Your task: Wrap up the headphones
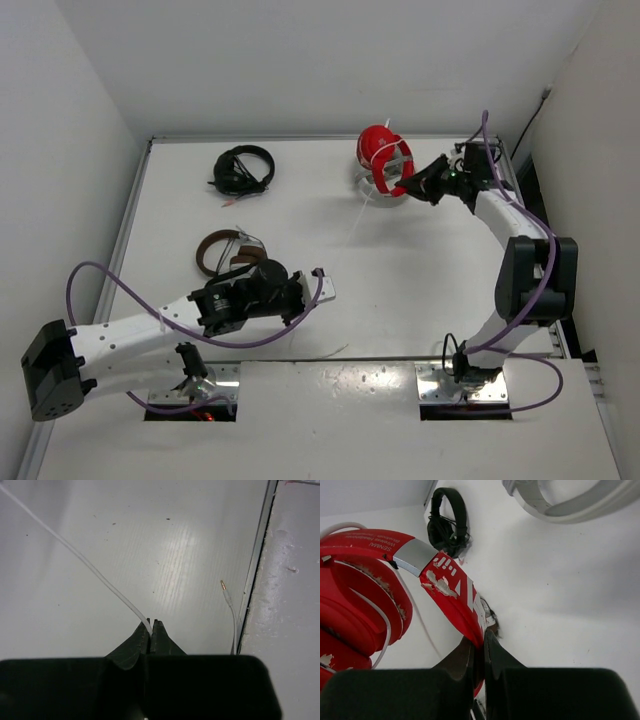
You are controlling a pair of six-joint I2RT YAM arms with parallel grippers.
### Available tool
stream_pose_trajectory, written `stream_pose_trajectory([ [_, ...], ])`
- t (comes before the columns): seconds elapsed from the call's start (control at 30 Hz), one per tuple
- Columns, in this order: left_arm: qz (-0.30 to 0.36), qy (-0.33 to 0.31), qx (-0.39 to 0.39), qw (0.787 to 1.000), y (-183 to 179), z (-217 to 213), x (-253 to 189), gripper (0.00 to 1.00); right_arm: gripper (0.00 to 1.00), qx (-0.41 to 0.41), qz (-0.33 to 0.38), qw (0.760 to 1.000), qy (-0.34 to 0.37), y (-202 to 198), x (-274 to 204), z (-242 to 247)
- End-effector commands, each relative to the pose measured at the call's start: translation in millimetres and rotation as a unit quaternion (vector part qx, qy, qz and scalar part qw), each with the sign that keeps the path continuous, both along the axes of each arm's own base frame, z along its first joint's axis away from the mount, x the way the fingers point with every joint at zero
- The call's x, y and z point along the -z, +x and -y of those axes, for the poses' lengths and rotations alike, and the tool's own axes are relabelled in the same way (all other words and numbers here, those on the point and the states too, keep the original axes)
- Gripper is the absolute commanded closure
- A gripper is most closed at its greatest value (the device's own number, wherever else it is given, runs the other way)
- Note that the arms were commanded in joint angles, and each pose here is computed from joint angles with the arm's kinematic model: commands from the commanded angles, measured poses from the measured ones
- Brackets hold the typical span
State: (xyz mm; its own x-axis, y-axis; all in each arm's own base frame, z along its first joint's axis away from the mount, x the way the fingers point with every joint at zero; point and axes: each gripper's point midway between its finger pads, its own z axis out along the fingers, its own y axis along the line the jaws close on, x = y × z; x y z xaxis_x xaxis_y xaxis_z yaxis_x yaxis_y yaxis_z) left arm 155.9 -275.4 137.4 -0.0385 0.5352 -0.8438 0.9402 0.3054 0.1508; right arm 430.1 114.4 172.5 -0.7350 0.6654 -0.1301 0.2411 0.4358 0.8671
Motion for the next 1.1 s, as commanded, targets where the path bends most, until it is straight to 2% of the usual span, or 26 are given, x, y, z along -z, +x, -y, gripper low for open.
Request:
stream_pose_trajectory([
  [0.0,-0.002,-0.027,0.027,0.999,-9,15,-15,1.0,1.0,0.0,0.049,0.998,0.034,10,-30,-1],
  [0.07,0.006,-0.035,0.023,0.999,-7,16,-23,1.0,1.0,-0.003,0.056,0.998,-0.007,12,-36,2],
  [0.1,0.012,-0.04,0.018,0.999,-3,17,-32,1.0,1.0,-0.002,0.087,0.995,-0.058,20,-40,12],
  [0.17,0.023,-0.051,0.02,0.998,-2,19,-49,1.0,1.0,-0.006,0.094,0.988,-0.124,19,-34,16],
  [0.33,0.064,-0.08,0.005,0.995,10,22,-102,1.0,1.0,-0.016,0.11,0.975,-0.191,17,-32,23],
  [0.43,0.091,-0.096,-0.003,0.991,16,22,-131,1.0,1.0,-0.018,0.125,0.955,-0.267,14,-28,31],
  [0.53,0.119,-0.122,-0.008,0.985,22,25,-168,1.0,1.0,-0.023,0.165,0.91,-0.381,12,-38,31],
  [0.63,0.152,-0.126,-0.031,0.98,36,25,-189,1.0,1.0,-0.046,0.205,0.87,-0.446,3,-41,18],
  [0.7,0.162,-0.126,-0.062,0.977,53,22,-194,1.0,1.0,-0.074,0.233,0.854,-0.459,-8,-42,2],
  [0.73,0.17,-0.136,-0.073,0.973,60,18,-202,1.0,1.0,-0.086,0.242,0.835,-0.487,-12,-42,4],
  [0.87,0.181,-0.127,-0.127,0.967,90,6,-198,1.0,1.0,-0.148,0.298,0.79,-0.515,-40,-44,-20],
  [1.07,0.223,-0.093,-0.244,0.939,150,-30,-190,1.0,1.0,-0.202,0.354,0.749,-0.522,-72,-52,-27],
])
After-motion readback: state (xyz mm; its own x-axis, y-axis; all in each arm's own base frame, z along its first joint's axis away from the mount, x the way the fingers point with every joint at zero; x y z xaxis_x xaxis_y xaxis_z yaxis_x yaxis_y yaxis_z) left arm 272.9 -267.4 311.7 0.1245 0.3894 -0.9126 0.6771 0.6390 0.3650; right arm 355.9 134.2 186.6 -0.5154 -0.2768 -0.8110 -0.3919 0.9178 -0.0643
